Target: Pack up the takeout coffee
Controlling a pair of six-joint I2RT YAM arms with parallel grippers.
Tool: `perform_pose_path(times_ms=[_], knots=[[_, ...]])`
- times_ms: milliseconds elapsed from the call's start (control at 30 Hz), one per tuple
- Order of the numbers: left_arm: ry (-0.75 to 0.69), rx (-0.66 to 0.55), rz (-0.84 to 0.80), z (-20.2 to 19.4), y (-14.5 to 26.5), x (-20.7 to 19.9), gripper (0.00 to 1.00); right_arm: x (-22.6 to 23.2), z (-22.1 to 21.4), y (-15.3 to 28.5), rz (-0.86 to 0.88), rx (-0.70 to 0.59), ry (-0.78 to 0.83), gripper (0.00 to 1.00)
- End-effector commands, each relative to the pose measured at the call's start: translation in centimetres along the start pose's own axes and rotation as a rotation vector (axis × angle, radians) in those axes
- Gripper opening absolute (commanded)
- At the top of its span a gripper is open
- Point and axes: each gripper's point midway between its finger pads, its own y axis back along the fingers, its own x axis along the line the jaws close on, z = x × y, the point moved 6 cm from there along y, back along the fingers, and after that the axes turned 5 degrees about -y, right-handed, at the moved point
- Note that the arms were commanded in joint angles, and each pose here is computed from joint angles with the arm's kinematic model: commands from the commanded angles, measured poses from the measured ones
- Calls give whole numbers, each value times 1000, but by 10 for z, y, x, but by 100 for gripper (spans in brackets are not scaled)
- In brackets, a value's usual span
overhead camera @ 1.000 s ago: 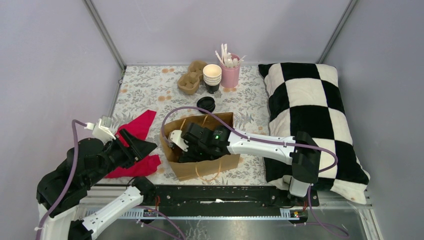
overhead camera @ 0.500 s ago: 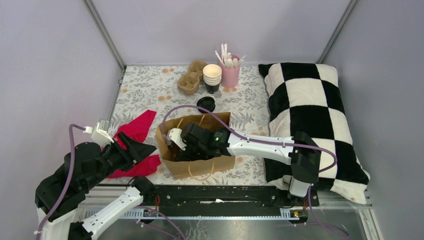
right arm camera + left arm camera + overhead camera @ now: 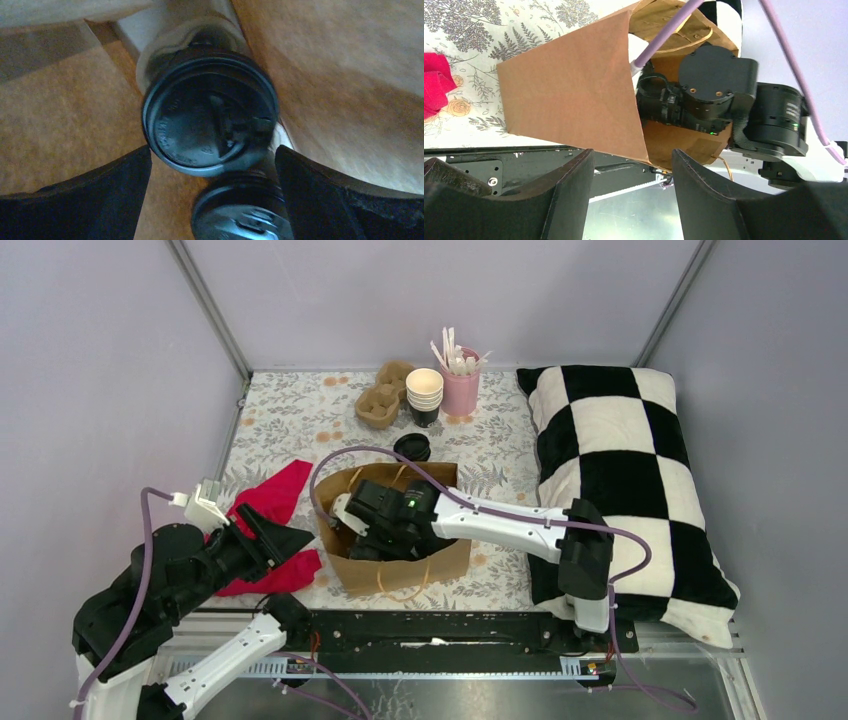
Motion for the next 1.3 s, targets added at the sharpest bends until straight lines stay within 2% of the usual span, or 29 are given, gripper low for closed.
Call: perform_pose_path(times_ms=[0, 600, 1167, 1267], knots=[[9, -10, -37, 2, -3, -7, 62, -3, 7, 31, -29, 19, -24, 100], [-9, 12, -40, 3, -18, -13, 62, -3, 29, 93, -19, -108, -76, 100], [-11, -18, -27, 9, -20, -16, 62, -7, 51, 205, -9, -403, -173, 100], [-22, -10, -41, 9, -26, -19, 63, -8, 50, 207, -14, -434, -176, 100]])
